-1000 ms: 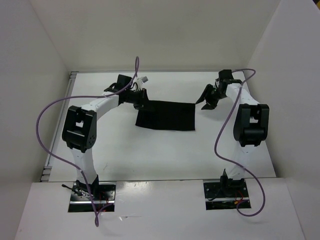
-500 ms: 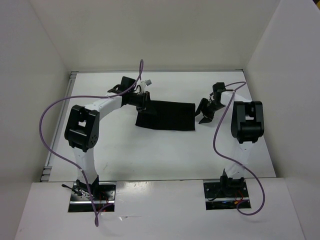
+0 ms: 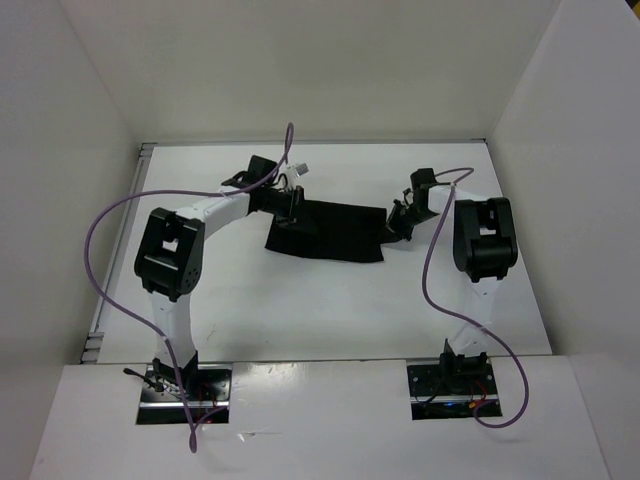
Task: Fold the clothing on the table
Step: Fold the skirt
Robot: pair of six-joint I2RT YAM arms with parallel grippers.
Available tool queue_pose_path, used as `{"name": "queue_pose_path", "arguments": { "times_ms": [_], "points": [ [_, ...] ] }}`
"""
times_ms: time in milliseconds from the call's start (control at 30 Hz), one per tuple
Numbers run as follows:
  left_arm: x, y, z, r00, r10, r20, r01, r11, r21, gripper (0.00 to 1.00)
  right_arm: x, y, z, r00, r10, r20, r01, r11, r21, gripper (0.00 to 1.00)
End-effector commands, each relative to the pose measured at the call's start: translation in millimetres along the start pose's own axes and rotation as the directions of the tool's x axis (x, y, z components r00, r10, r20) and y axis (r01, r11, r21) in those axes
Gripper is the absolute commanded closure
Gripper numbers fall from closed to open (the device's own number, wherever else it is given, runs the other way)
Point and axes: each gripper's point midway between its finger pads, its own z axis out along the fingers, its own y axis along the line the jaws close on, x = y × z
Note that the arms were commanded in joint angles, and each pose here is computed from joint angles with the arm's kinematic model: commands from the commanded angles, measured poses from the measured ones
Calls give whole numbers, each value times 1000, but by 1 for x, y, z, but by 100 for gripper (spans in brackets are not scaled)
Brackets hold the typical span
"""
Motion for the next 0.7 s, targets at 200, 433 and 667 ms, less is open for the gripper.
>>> {"name": "queue_pose_path", "arguments": {
  "times_ms": [200,433,667],
  "points": [
    [4,12,50,997,51,-52,-57,990,-130,95,-3,-16,10,998,-32,46,27,996,90,100],
    [4,39,60,999,9,-52,-22,967,-253,98,2,-12,9,999,-39,36,36,996,82,100],
    [20,53,68,995,-22,-95,-9,949,-314,98,0,-7,5,998,-53,43,50,996,78,100]
  ]
}}
